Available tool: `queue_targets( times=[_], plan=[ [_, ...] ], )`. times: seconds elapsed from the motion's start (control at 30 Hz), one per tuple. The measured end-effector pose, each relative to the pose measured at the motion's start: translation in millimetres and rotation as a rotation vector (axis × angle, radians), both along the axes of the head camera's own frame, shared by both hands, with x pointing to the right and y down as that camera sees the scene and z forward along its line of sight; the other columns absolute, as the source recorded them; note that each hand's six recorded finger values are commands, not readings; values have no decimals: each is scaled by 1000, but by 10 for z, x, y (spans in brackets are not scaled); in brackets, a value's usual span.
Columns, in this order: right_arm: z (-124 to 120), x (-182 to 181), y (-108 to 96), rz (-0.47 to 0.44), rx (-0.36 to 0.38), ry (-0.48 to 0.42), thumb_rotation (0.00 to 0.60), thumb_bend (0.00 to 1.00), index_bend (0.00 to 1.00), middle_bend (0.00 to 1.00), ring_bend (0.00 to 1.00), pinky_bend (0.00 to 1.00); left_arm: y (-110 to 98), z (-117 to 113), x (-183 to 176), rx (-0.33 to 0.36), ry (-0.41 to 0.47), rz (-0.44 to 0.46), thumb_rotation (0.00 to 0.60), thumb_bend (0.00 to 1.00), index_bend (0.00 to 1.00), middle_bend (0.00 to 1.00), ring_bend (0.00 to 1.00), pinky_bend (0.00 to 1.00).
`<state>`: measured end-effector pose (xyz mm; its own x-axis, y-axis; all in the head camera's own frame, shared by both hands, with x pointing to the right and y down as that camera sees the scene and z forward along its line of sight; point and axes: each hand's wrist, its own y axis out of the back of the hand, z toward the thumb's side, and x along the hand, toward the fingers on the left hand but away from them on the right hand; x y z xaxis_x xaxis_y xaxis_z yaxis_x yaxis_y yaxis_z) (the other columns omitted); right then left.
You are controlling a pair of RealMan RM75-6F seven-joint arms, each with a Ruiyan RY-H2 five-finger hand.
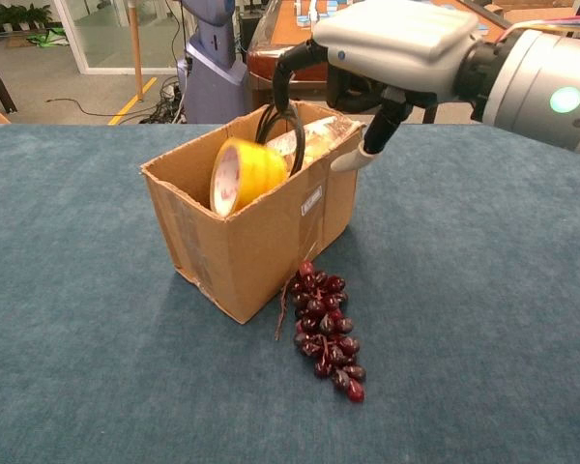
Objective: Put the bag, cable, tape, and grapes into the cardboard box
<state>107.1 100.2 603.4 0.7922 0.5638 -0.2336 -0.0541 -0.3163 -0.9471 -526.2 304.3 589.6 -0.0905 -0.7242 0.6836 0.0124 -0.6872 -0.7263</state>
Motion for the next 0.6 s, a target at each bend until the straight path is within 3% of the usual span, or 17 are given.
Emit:
queue_targets(
  times=[0.6],
  plan=[
    [-38,181,716,-182,-22,36,600,0,365,1000,1000,1000,11,23,6,-7,-4,3,600,100,318,291,160,400]
  ],
)
